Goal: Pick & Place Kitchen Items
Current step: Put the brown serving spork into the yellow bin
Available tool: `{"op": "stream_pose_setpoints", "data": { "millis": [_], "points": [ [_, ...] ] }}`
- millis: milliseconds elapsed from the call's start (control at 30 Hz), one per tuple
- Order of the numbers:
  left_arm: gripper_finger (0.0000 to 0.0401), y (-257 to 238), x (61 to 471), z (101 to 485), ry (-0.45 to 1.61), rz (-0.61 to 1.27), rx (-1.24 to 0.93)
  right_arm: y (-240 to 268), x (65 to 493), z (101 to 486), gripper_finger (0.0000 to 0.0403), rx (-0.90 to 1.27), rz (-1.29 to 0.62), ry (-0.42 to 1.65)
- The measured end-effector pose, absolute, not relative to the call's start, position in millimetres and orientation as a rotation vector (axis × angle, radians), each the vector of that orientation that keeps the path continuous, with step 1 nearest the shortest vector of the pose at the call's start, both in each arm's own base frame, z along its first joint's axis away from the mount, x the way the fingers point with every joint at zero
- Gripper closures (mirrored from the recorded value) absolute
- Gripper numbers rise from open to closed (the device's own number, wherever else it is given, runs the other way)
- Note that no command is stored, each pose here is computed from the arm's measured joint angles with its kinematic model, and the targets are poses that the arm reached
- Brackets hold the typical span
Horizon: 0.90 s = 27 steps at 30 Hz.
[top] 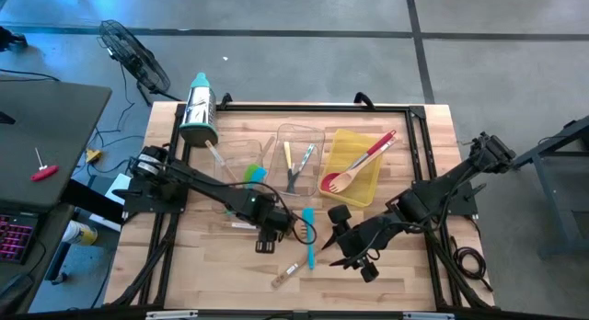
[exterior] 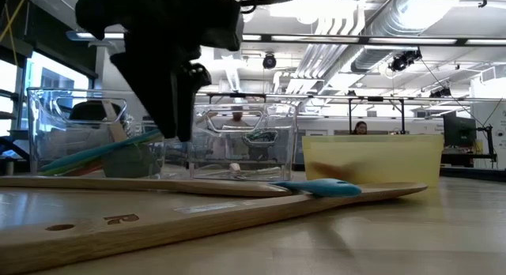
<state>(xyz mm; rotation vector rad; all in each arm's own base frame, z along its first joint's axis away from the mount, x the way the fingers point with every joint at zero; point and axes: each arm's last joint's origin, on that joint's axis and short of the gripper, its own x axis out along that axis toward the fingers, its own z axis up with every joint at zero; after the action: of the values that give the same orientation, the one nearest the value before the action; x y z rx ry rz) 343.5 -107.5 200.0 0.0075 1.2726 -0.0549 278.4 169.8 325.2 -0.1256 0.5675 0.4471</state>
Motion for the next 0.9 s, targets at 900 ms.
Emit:
{"op": "stream_pose_setpoints", "data": {
  "millis": [900],
  "points": [
    [0.0219,-110.0,354.2,189.8,1.217,-0.058,0.023,163.6,282.1,325.3,0.0213,-0.135,0.41,0.563]
  ]
}}
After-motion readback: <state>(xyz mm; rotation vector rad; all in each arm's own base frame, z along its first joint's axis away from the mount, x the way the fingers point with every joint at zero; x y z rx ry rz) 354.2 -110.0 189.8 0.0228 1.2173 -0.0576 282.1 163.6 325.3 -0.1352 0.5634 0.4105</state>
